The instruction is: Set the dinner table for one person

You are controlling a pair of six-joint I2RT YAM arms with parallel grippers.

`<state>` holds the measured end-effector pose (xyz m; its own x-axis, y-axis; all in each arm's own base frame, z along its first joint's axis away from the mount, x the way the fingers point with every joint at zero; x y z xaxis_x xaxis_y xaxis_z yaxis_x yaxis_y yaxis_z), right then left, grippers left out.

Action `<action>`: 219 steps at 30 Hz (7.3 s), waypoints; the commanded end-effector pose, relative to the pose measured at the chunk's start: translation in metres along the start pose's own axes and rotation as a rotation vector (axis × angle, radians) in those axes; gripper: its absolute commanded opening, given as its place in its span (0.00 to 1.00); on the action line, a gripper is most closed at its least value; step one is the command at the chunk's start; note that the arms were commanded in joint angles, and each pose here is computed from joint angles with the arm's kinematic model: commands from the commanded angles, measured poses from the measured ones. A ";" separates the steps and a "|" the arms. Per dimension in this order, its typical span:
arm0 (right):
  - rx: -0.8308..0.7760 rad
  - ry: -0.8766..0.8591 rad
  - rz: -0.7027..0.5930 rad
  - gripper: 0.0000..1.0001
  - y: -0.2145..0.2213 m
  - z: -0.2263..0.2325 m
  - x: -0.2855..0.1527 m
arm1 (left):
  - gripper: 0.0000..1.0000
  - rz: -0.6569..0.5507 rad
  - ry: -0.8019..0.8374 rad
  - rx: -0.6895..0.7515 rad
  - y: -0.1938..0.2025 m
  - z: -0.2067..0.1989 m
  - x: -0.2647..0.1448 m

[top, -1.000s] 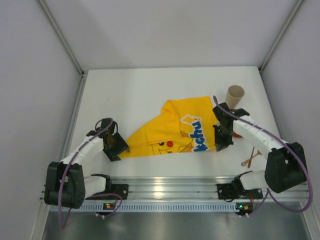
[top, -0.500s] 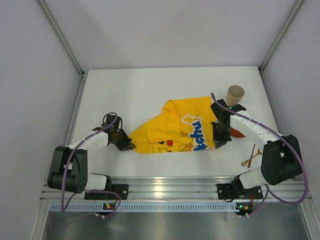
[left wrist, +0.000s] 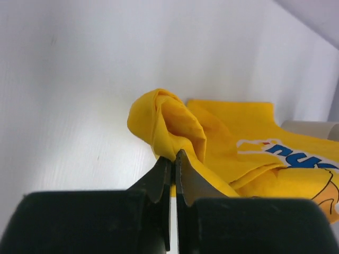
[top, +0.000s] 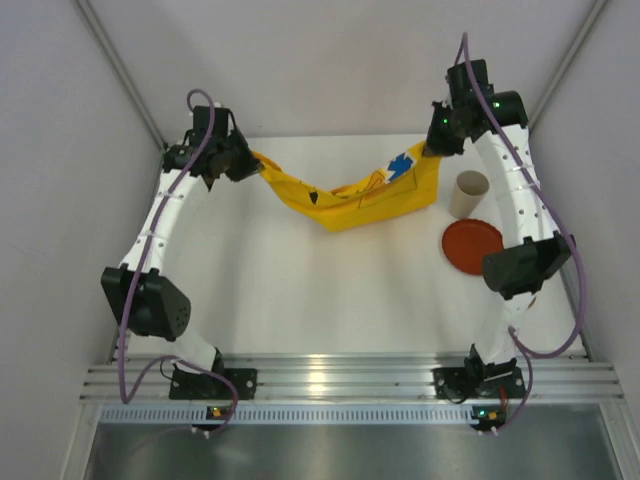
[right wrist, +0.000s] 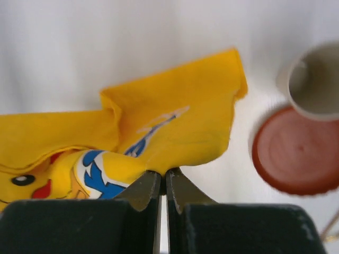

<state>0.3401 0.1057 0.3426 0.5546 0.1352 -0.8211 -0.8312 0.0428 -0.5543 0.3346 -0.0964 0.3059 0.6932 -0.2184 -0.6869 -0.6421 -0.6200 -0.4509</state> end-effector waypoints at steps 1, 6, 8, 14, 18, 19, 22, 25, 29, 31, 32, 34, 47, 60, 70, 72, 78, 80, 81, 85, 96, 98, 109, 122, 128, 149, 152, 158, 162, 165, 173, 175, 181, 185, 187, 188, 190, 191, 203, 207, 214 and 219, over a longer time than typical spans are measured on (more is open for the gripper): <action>0.088 -0.045 -0.061 0.00 -0.057 0.000 0.010 | 0.00 -0.011 -0.014 0.036 -0.038 -0.021 0.034; 0.251 -0.250 -0.356 0.00 -0.103 -0.013 -0.011 | 0.00 -0.168 0.245 0.082 -0.108 -0.095 0.024; 0.205 -0.270 -0.474 0.00 -0.099 -0.007 -0.038 | 0.00 -0.250 0.325 0.106 -0.119 -0.111 -0.004; 0.137 -0.171 -0.613 0.00 -0.027 -0.008 -0.086 | 0.00 -0.354 0.164 0.032 -0.058 -0.041 -0.030; 0.183 -0.214 -0.392 0.00 0.043 -0.011 -0.045 | 0.00 -0.273 -0.136 -0.076 0.003 0.043 -0.016; 0.181 -0.213 -0.281 0.00 0.068 -0.009 -0.020 | 0.00 -0.227 -0.148 -0.083 0.015 0.055 -0.012; 0.175 -0.218 -0.049 0.00 0.122 -0.004 0.021 | 0.00 -0.072 -0.216 -0.137 0.058 0.101 0.007; 0.168 -0.200 0.113 0.00 0.171 -0.005 0.054 | 0.00 0.026 -0.255 -0.158 0.088 0.127 0.019; 0.155 -0.169 0.245 0.00 0.215 -0.008 0.077 | 0.00 0.103 -0.324 -0.144 0.106 0.146 0.021; 0.155 -0.136 0.282 0.00 0.229 -0.011 0.080 | 0.00 0.122 -0.337 -0.136 0.110 0.150 0.018; 0.157 -0.110 0.299 0.00 0.234 -0.014 0.079 | 0.00 0.150 -0.327 -0.140 0.115 0.150 0.017; 0.162 -0.091 0.318 0.00 0.239 -0.016 0.077 | 0.00 0.169 -0.336 -0.147 0.120 0.153 0.012; 0.132 0.025 0.306 1.00 0.223 -0.023 0.042 | 0.98 0.231 -0.195 -0.206 0.129 0.132 -0.048; 0.224 0.200 -0.144 1.00 0.046 -0.064 -0.002 | 0.97 0.218 -0.096 -0.120 0.096 0.100 -0.035; 0.395 0.364 -0.102 1.00 -0.011 -0.158 0.038 | 0.97 0.252 -0.100 -0.043 0.089 0.101 -0.011; 0.393 0.393 -0.088 1.00 -0.016 -0.165 0.047 | 0.97 0.270 -0.105 -0.047 0.088 0.100 -0.002; 0.414 0.362 -0.062 0.93 -0.018 -0.169 0.083 | 0.96 0.284 -0.089 -0.032 0.081 0.094 0.007; 0.425 0.358 -0.044 0.86 -0.015 -0.170 0.095 | 0.96 0.280 -0.094 -0.020 0.079 0.094 0.009; 0.427 0.355 -0.039 0.82 -0.014 -0.171 0.099 | 0.96 0.285 -0.097 -0.017 0.079 0.094 0.010; 0.434 0.365 -0.001 0.69 -0.007 -0.174 0.118 | 0.96 0.298 -0.098 -0.015 0.079 0.094 0.015; 0.429 0.368 0.026 0.00 -0.005 -0.178 0.143 | 0.97 0.301 -0.097 0.025 0.060 0.081 0.029; 0.399 0.406 0.008 0.00 -0.016 -0.176 0.129 | 0.97 0.309 -0.092 0.023 0.060 0.081 0.031; 0.155 0.207 -0.005 0.00 -0.022 -0.036 0.082 | 0.96 0.346 -0.082 -0.023 0.070 0.086 0.044; 0.102 0.242 0.061 0.00 -0.002 0.004 0.147 | 0.97 0.345 -0.064 0.022 0.068 0.084 0.035; 0.065 0.259 0.067 0.00 0.009 0.011 0.157 | 0.97 0.346 -0.061 0.029 0.067 0.083 0.035; 0.156 0.255 -0.249 0.84 -0.005 -0.031 -0.051 | 0.98 0.469 0.305 0.388 0.150 -0.069 0.057; 0.185 0.296 -0.266 0.85 0.027 -0.046 -0.082 | 0.98 0.536 0.349 0.452 0.190 -0.112 0.078; 0.286 0.321 -0.129 0.88 0.112 -0.076 -0.070 | 0.96 0.533 0.314 0.499 0.226 -0.166 0.102; 0.296 0.211 0.023 0.85 0.161 -0.079 -0.018 | 0.95 0.457 0.284 0.502 0.217 -0.161 0.092; 0.282 0.189 0.067 0.82 0.165 -0.080 0.011 | 0.95 0.432 0.274 0.507 0.209 -0.145 0.072; 0.239 0.235 0.100 0.73 0.136 -0.087 0.082 | 0.94 0.374 0.219 0.483 0.184 -0.089 0.012; 0.226 0.252 0.114 0.72 0.126 -0.089 0.097 | 0.94 0.349 0.226 0.482 0.179 -0.082 -0.002; 0.194 0.290 0.165 0.68 0.120 -0.091 0.138 | 0.94 0.295 0.175 0.466 0.170 -0.057 -0.019; 0.174 0.317 0.190 0.49 0.123 -0.093 0.161 | 0.94 0.276 0.136 0.448 0.162 -0.046 -0.027; 0.163 0.328 0.217 0.41 0.129 -0.094 0.171 | 0.94 0.270 0.124 0.440 0.157 -0.040 -0.032; 0.154 0.331 0.217 0.38 0.129 -0.095 0.174 | 0.94 0.266 0.119 0.439 0.155 -0.037 -0.033; 0.137 0.346 0.237 0.34 0.133 -0.095 0.181 | 0.94 0.263 0.110 0.428 0.152 -0.032 -0.036; 0.129 0.348 0.243 0.26 0.135 -0.094 0.183 | 0.94 0.264 0.107 0.429 0.151 -0.031 -0.036; 0.096 0.621 0.177 0.00 0.104 -0.107 0.123 | 0.94 0.290 0.104 0.433 0.147 -0.032 -0.027; 0.155 0.629 -0.044 0.00 0.054 -0.095 0.045 | 0.90 0.286 0.133 0.433 0.143 -0.038 -0.028; -0.069 0.397 -0.187 0.00 0.028 0.034 -0.019 | 0.98 0.174 0.108 0.372 0.113 -0.040 -0.040; -0.228 0.162 -0.191 0.00 0.046 0.136 -0.017 | 0.98 -0.053 -0.051 0.266 0.067 -0.008 -0.072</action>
<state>0.2986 0.2026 0.3759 0.7902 -0.0508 -0.6108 -0.6129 -0.0673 -0.7873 0.2531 -0.1680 0.2949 0.5989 -0.2925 -0.7455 -0.7978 -0.2988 -0.5237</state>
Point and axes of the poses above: each gripper's point midway between its finger pads, its own x axis out along the fingers, its own z axis along the line the jaws close on, y = z × x, the point moved 9 cm from there along -x, back along the fingers, and after that the axes turned 8 degrees about -x, right-handed, at the moved point
